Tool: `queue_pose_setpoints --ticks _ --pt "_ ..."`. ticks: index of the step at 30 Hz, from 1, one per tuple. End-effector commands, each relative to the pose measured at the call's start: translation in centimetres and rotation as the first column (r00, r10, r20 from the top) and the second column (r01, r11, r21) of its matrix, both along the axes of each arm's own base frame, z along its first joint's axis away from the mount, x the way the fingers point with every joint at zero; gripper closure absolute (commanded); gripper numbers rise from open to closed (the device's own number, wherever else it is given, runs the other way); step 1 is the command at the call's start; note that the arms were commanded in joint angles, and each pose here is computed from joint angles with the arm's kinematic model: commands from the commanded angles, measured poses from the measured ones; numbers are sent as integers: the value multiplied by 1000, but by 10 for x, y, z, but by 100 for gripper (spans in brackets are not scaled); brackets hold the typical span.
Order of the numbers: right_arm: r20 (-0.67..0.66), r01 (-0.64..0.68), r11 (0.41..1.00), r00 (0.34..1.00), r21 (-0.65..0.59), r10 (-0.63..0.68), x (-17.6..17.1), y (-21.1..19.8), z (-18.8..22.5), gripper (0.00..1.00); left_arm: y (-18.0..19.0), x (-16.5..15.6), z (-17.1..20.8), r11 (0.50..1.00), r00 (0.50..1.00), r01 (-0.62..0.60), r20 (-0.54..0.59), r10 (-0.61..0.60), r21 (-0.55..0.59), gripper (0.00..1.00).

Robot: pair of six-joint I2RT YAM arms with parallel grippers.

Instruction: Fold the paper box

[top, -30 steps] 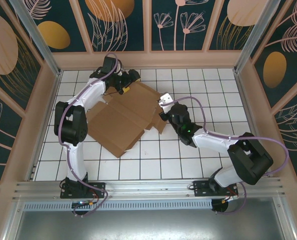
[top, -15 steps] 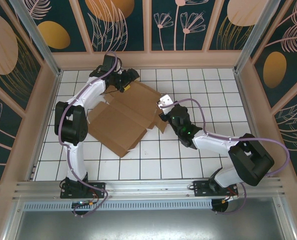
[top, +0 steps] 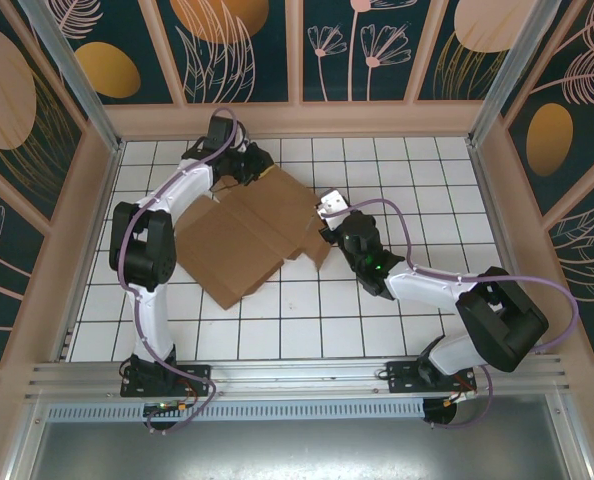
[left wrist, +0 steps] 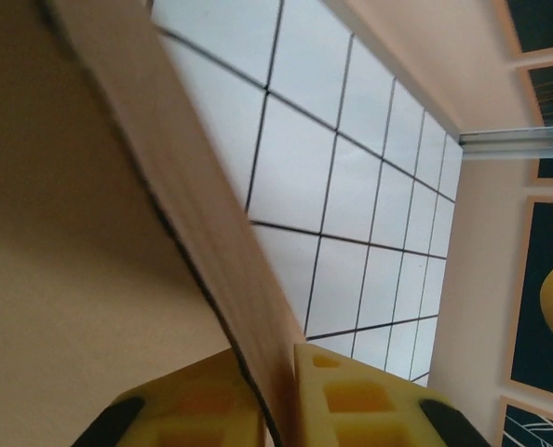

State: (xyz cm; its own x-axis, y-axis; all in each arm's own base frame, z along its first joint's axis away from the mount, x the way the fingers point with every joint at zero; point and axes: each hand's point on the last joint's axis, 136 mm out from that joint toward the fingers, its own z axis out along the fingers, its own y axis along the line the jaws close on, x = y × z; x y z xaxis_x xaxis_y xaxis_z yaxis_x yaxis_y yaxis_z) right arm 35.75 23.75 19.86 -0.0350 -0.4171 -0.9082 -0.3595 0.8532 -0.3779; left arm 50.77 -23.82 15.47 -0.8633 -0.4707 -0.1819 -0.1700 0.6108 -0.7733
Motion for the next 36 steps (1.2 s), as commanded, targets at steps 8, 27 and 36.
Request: queue_pose_setpoints --ticks 8,27,36 --pt "-93 -144 975 983 171 161 -6 17 38 26 -7 -9 24 994 990 62 134 -49 -95 92" --pt "-652 -172 819 526 547 546 42 77 -26 7 -14 -28 12 983 987 129 111 -115 -127 87" --pt "-595 -121 739 514 662 617 46 66 -25 6 -21 -38 45 957 959 217 223 -172 -192 90"
